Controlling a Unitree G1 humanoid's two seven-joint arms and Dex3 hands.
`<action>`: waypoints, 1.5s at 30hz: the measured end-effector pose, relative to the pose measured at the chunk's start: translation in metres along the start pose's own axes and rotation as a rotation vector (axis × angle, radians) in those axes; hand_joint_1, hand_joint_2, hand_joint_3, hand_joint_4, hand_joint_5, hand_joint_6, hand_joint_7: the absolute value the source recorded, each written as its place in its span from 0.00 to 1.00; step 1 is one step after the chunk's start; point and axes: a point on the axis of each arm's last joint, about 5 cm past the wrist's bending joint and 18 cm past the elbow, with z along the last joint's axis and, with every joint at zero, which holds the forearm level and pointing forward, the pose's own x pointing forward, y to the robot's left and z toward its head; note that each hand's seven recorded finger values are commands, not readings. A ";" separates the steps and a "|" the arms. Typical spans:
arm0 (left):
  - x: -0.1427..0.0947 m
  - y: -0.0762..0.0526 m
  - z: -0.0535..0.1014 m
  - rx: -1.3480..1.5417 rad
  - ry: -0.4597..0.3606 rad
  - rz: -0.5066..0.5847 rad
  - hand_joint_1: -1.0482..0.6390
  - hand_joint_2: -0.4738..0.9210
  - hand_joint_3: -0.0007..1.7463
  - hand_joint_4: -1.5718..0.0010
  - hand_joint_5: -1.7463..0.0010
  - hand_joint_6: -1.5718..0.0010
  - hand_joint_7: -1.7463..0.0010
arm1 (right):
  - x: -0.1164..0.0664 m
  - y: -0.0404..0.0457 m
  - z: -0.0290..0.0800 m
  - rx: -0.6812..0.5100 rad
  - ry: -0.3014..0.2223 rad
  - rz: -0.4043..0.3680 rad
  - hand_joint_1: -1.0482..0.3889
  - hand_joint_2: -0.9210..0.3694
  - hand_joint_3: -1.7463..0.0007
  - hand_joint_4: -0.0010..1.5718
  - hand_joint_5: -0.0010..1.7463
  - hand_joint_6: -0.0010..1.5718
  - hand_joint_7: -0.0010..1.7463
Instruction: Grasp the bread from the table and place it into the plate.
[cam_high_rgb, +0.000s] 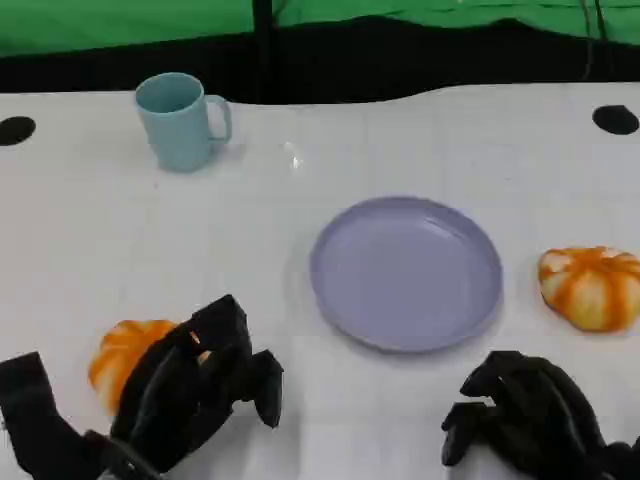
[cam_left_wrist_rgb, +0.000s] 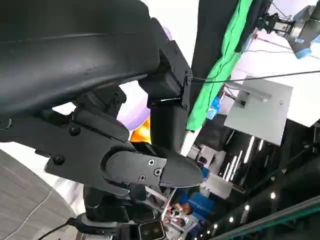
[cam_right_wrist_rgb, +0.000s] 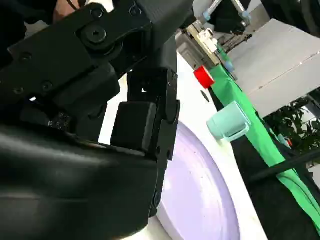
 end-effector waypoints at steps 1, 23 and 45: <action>0.000 0.000 0.000 0.001 0.000 0.000 0.16 1.00 0.16 0.44 0.00 0.59 0.00 | 0.000 0.0002 0.000 0.000 -0.001 0.000 0.00 0.15 1.00 1.00 0.43 1.00 0.21; 0.000 0.000 0.001 0.011 -0.002 -0.001 0.17 1.00 0.17 0.43 0.00 0.58 0.00 | 0.000 0.0024 0.002 0.005 0.001 -0.005 0.01 0.15 1.00 0.99 0.43 1.00 0.21; -0.005 -0.002 0.071 0.770 0.075 -0.017 0.21 1.00 0.07 0.74 0.52 0.68 0.94 | -0.001 0.0036 0.002 0.011 0.003 -0.012 0.01 0.15 1.00 0.99 0.44 1.00 0.21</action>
